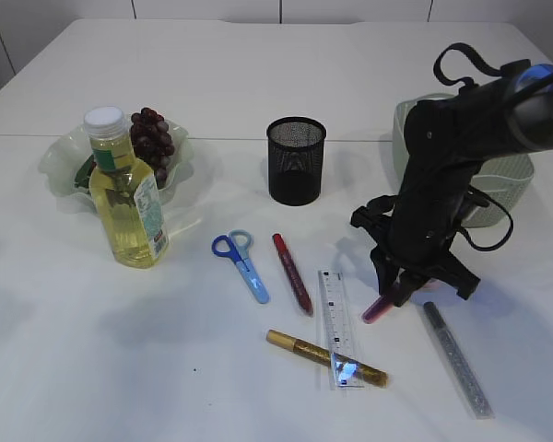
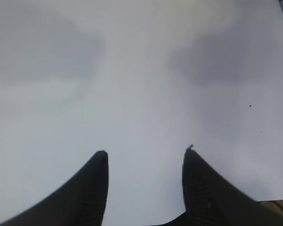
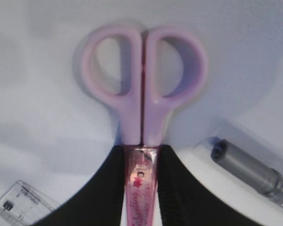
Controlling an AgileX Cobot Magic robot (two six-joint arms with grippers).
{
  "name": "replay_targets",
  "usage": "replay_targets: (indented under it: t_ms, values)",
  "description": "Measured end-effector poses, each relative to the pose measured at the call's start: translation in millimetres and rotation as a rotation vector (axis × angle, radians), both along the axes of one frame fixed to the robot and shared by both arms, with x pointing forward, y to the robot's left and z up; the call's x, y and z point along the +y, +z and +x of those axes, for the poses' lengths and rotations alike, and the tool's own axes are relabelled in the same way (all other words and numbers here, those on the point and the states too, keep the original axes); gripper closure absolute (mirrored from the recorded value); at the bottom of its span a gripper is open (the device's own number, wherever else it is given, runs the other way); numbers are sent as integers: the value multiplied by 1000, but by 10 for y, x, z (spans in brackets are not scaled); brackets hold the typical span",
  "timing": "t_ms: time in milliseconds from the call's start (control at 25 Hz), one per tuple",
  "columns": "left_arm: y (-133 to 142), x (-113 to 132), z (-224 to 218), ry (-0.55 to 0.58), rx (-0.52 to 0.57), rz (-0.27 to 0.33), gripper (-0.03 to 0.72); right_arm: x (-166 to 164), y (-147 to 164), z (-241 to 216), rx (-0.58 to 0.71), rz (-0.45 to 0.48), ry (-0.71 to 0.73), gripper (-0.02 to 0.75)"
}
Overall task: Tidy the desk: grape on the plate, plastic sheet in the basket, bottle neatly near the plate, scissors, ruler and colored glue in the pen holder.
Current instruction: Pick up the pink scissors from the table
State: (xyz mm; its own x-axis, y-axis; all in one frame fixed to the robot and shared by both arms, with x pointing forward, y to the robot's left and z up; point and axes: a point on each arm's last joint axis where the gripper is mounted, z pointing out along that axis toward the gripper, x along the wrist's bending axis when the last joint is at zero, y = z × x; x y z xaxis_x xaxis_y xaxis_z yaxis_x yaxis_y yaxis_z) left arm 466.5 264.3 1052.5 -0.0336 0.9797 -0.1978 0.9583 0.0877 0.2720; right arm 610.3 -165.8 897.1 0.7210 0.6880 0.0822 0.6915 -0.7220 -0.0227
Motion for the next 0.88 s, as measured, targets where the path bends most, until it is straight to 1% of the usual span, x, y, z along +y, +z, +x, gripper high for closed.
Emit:
replay_targets:
  t_ms: [280,560,720,880]
  values:
    - [4,0,13,3,-15,-1,316,25,84,74,-15,-2,100,556]
    - [4,0,13,3,-15,-1,316,57,220,161,-42,3,153,556]
    - [5,0,15,3,-17,-1,316,81,321,231,-75,7,202,556]
    - [5,0,15,3,-18,-1,316,117,485,334,-131,14,258,557]
